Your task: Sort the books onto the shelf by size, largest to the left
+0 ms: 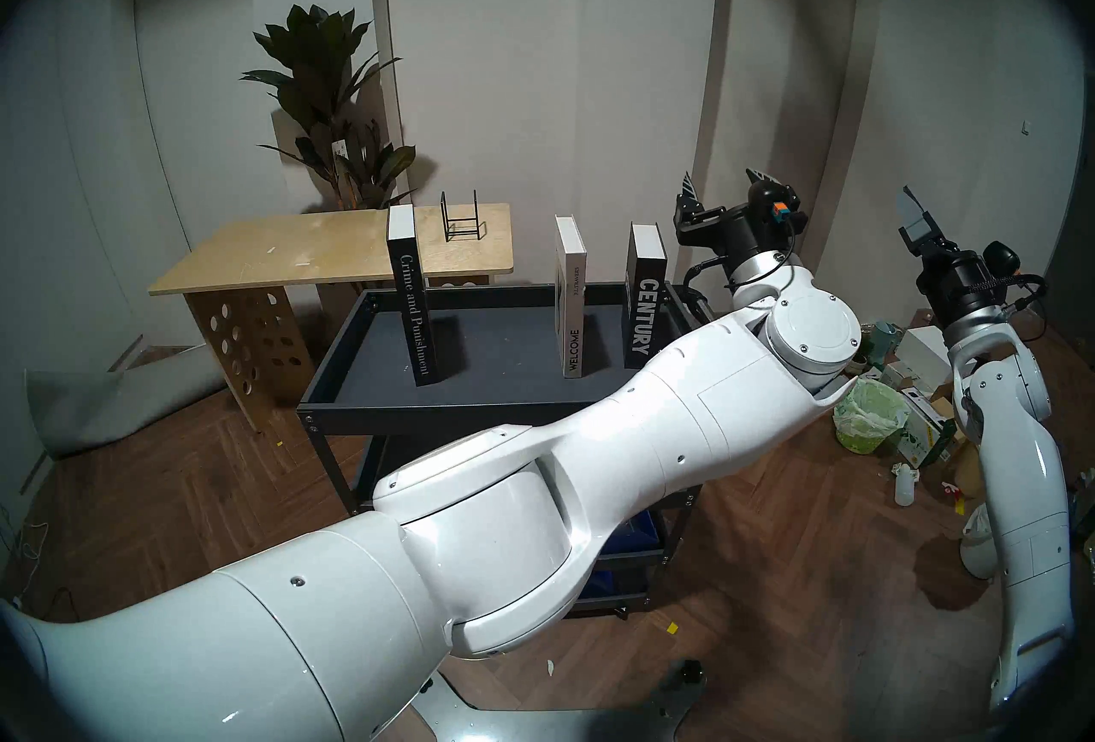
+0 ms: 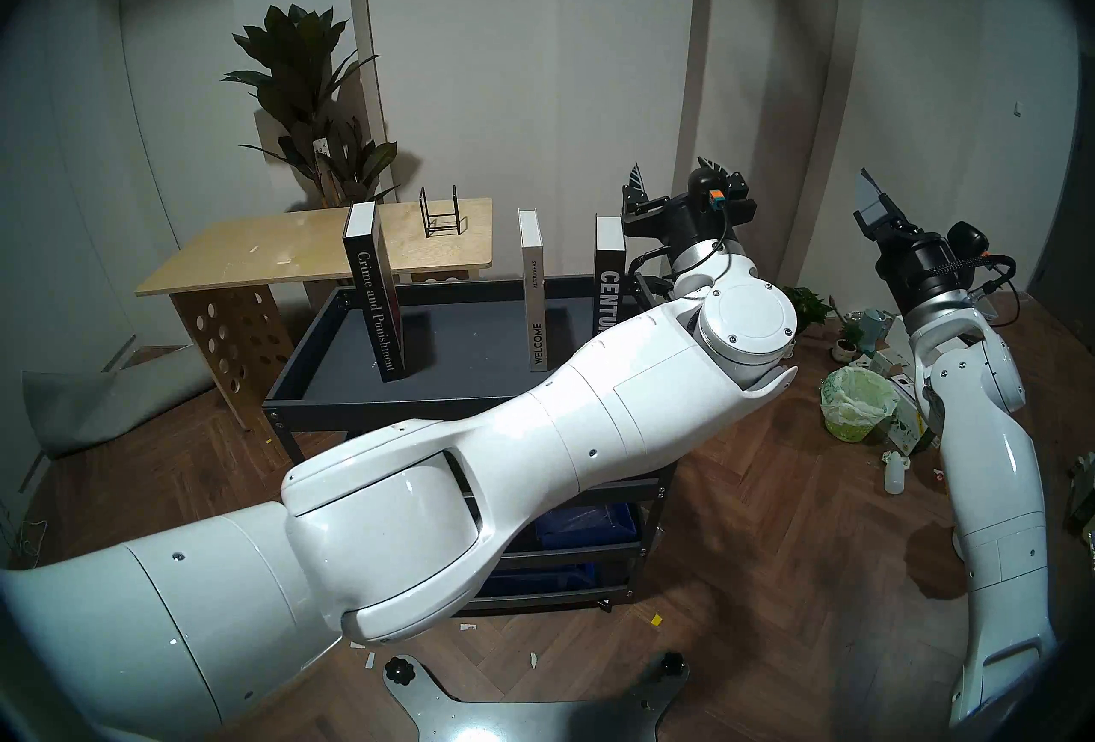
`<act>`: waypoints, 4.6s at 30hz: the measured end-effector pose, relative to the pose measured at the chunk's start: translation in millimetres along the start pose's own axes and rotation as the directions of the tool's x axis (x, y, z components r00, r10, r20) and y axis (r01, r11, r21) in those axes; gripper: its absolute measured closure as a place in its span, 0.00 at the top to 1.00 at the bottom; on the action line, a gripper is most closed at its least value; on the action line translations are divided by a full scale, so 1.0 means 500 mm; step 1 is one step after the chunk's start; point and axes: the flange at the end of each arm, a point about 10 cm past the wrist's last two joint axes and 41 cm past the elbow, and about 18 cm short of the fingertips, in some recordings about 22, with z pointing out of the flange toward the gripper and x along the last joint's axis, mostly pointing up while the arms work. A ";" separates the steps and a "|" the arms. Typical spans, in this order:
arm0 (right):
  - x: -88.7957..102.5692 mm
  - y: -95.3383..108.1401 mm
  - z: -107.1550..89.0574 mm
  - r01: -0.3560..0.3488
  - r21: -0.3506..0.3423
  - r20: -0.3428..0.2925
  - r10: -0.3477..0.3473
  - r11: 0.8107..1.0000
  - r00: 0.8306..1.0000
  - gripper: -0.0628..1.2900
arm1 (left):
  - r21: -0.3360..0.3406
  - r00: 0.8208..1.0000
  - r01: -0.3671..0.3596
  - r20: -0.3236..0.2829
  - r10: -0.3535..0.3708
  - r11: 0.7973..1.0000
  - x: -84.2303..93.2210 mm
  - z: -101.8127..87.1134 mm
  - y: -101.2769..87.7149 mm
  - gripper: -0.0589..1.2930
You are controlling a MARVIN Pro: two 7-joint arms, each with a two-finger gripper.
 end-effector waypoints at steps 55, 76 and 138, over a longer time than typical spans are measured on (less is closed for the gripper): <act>-0.072 -0.044 0.062 -0.043 0.039 0.062 0.041 0.998 0.997 0.95 | 0.163 0.941 -0.337 0.060 0.332 0.927 -0.082 0.011 -0.489 0.95; -0.097 -0.060 0.082 -0.056 0.051 0.083 0.052 0.997 0.995 0.95 | 0.038 0.916 -0.386 0.133 0.378 0.922 -0.046 -0.052 -0.615 0.95; -0.083 -0.071 0.131 0.002 0.079 -0.037 0.001 0.997 0.999 0.95 | 0.128 0.861 -0.345 0.436 0.260 0.930 -0.142 0.057 -0.777 0.95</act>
